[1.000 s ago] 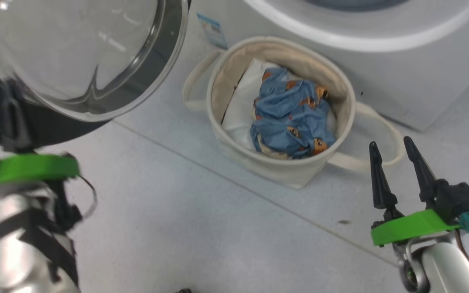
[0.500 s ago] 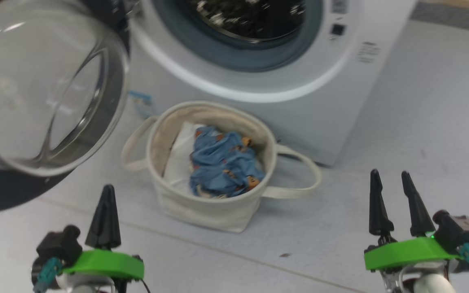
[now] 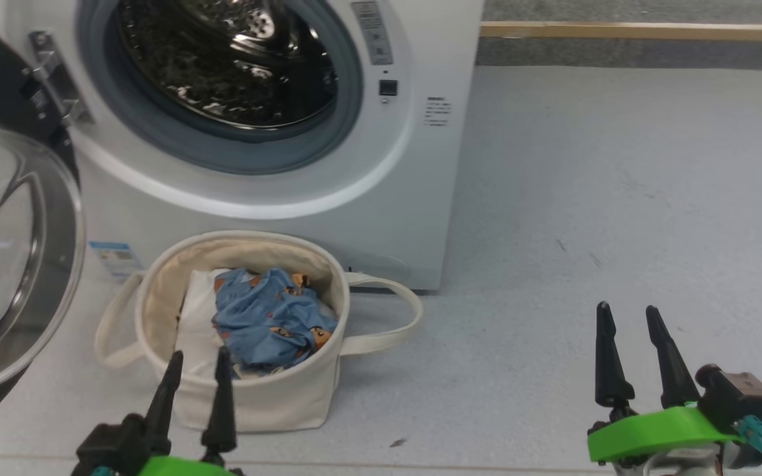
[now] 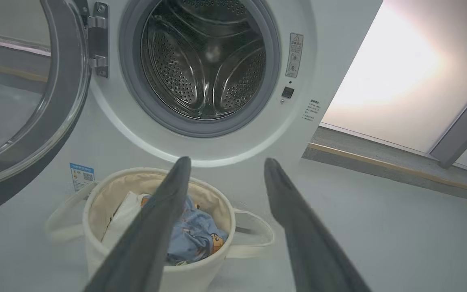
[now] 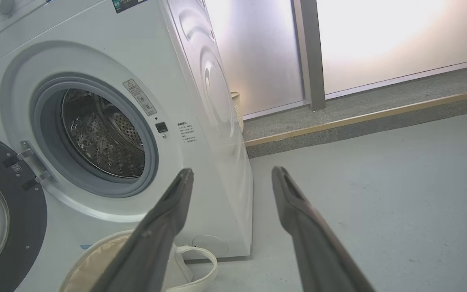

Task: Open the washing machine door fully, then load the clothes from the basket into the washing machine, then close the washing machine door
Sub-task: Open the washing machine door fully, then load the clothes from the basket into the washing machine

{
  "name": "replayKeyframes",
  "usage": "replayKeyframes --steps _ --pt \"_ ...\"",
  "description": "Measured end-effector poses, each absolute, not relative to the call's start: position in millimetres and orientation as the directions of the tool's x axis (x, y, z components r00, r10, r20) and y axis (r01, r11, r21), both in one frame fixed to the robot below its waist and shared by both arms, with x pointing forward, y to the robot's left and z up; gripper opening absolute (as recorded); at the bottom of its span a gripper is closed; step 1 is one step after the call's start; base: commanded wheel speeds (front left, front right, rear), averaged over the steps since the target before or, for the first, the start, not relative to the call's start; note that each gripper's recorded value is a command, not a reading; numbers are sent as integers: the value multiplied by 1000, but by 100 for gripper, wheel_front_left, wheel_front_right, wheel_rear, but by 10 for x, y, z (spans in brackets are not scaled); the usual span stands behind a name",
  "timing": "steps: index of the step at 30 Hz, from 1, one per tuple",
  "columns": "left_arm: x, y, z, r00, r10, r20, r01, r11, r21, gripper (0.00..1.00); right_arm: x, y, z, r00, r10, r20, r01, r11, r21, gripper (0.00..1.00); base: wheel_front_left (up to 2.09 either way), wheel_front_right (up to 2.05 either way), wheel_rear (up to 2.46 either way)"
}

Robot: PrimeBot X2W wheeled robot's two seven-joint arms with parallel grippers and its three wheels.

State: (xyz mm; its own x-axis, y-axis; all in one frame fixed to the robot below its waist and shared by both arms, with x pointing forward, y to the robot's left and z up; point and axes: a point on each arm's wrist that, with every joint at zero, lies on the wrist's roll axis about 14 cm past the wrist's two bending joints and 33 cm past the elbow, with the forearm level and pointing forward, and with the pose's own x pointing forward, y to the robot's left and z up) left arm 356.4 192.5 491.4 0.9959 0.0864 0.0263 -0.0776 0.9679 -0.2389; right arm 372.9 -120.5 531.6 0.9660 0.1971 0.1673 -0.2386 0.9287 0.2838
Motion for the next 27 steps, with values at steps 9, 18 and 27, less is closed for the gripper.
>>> replayKeyframes --steps 9,18,27 --pt "3619 1656 4833 1000 10 0 -9 972 -237 100 3667 -1264 5220 974 182 138 -214 936 280 100 0 0 0" --pt "3593 1750 4797 998 57 -16 -59 973 -225 100 3676 -1210 5186 972 199 127 -227 934 275 100 0 0 0" --pt "3550 1820 4721 995 88 -43 -97 960 -264 100 3685 -1158 5159 970 214 118 -239 931 276 100 0 0 0"
